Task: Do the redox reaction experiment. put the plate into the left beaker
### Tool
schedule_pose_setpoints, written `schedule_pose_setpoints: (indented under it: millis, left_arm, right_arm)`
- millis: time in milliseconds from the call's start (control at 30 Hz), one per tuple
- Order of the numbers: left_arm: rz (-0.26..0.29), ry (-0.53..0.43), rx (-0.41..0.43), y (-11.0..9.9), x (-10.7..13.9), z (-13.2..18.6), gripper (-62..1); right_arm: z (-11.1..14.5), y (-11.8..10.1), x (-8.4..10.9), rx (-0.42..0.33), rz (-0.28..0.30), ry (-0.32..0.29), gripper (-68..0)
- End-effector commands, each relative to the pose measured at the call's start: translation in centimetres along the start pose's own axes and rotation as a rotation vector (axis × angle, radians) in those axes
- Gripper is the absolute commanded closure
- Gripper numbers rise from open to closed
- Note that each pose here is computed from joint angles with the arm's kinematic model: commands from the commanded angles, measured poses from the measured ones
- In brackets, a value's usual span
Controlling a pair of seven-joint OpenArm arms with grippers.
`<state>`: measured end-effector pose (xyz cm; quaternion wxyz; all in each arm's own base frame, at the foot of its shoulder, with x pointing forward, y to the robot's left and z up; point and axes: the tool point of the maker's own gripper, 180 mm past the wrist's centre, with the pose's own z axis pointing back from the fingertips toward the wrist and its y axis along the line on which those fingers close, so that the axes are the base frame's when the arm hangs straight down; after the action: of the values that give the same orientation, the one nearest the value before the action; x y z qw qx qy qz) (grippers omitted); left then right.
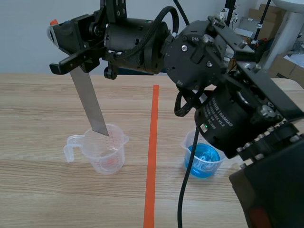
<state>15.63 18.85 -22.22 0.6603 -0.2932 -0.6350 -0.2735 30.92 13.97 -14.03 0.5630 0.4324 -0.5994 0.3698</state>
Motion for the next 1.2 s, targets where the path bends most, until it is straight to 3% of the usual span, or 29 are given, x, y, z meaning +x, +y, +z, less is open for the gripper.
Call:
schedule_pose_setpoints:
  millis: [0,533,1167]
  left_arm:
    - [0.003,-0.024,0.010,0.1,0.5,0.1,-62.3]
    - [0.003,-0.024,0.010,0.1,0.5,0.1,-62.3]
    - [0.003,-0.024,0.010,0.1,0.5,0.1,-62.3]
  right_arm:
    - [-0.4,0.1,0.9,0.008,-0.008,-0.040,0.3]
    - [-0.5,-0.9,-1.4,-0.016,-0.033,-0.020,0.3]
    - [-1.1,-0.2,-4.8,0.001,-0.033,0.020,0.3]
